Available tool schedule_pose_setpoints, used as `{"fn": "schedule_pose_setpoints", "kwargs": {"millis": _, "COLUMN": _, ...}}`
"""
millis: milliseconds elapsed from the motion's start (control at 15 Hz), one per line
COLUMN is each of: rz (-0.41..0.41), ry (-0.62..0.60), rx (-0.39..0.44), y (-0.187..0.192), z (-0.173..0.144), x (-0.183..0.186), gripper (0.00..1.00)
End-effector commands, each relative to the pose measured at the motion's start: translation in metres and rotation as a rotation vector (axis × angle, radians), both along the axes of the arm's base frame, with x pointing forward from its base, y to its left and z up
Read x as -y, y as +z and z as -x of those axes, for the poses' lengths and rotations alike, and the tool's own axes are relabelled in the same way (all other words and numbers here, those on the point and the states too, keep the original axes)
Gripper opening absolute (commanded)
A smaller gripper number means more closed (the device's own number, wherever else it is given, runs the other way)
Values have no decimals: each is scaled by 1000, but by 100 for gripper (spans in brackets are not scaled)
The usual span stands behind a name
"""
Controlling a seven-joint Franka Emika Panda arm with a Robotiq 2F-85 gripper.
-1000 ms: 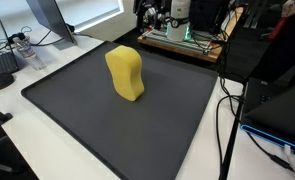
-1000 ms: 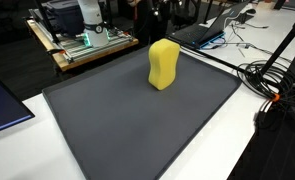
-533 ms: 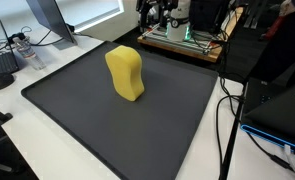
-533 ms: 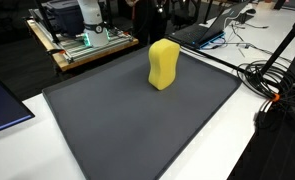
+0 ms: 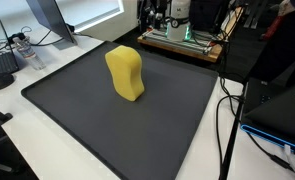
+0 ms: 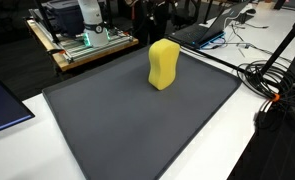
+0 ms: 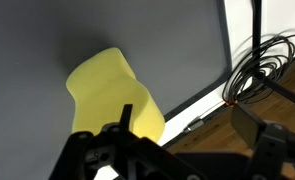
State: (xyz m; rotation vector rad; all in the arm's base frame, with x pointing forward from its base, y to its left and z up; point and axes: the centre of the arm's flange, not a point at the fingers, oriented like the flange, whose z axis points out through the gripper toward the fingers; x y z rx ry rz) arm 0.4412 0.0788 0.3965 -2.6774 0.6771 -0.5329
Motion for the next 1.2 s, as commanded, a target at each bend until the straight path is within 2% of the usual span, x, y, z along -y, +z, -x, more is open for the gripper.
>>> {"fn": "schedule_pose_setpoints", "kwargs": {"millis": 0, "rz": -106, "ry": -125, "rx": -78, "y": 33, "z": -8, "x": -15, "gripper": 100}}
{"fn": "schedule_pose_setpoints", "kwargs": {"millis": 267, "rz": -168, "ry": -227, "rx": -128, "y": 26, "z": 11, "x": -10, "gripper": 100}}
{"fn": "schedule_pose_setpoints", "kwargs": {"millis": 533, "rz": -263, "ry": -307, "rx": -140, "y": 13, "z": 33, "x": 0, "gripper": 100}}
{"fn": "schedule_pose_setpoints", "kwargs": {"millis": 800, "rz": -367, "ry": -388, "rx": -127, "y": 7, "z": 49, "x": 11, "gripper": 100}}
{"fn": "schedule_pose_setpoints", "kwargs": {"millis": 1133, "rz": -524, "ry": -475, "rx": -59, "y": 12, "z": 62, "x": 13, "gripper": 100}}
